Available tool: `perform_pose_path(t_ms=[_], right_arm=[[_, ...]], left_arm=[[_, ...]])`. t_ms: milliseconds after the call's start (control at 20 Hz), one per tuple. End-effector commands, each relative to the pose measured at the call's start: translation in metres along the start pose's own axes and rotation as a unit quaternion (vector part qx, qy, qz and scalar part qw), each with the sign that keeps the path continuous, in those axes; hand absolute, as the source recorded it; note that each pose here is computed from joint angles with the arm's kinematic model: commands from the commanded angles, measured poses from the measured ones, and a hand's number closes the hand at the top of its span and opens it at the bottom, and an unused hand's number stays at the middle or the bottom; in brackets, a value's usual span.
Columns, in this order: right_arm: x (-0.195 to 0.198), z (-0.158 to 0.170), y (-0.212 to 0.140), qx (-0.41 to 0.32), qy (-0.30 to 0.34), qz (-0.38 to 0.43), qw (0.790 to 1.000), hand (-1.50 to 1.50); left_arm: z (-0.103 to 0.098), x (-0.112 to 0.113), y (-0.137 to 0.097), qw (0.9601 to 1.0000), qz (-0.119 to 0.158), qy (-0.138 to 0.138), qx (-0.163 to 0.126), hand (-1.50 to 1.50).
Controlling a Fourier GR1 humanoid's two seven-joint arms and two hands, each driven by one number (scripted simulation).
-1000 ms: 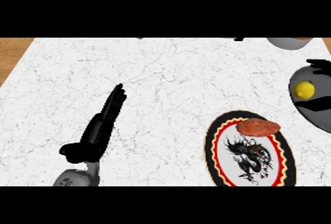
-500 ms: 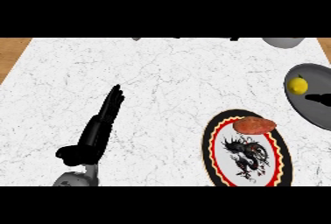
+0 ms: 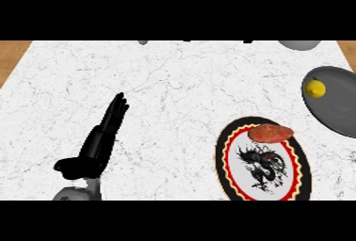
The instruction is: Pick the lemon from the plate and place it in the pan
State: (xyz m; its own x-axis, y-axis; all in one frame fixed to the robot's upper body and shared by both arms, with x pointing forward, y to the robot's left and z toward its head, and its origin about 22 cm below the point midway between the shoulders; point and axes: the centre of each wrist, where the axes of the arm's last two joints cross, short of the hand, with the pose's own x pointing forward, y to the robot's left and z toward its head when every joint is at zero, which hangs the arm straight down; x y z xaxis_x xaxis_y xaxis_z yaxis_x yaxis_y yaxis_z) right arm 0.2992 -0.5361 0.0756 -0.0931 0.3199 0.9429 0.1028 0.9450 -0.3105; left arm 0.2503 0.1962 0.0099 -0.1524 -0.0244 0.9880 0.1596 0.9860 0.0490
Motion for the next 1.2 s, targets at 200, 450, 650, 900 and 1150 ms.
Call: perform_pose_path(t_ms=[200,450,650,900,1150], right_arm=[[-0.009,0.030,-0.022,0.080,-0.051,-0.067,0.993,-1.50],[-0.003,0.042,-0.038,0.072,-0.055,-0.039,0.995,-1.50],[-0.018,0.051,-0.029,0.075,-0.059,-0.027,0.995,-1.50],[-0.026,0.064,-0.032,0.079,-0.049,-0.011,0.996,-1.50],[-0.016,0.066,-0.043,0.080,-0.050,0.009,0.996,-1.50]], left_arm=[[0.003,-0.001,-0.001,1.0000,0.006,0.000,0.007,0.00],[0.007,0.003,0.001,1.0000,0.002,0.003,0.007,0.00],[0.005,-0.001,-0.008,0.9999,0.012,-0.003,0.008,0.00],[0.001,0.008,0.004,1.0000,0.008,0.004,0.000,0.00],[0.007,0.001,-0.008,0.9999,0.008,0.003,0.007,0.00]])
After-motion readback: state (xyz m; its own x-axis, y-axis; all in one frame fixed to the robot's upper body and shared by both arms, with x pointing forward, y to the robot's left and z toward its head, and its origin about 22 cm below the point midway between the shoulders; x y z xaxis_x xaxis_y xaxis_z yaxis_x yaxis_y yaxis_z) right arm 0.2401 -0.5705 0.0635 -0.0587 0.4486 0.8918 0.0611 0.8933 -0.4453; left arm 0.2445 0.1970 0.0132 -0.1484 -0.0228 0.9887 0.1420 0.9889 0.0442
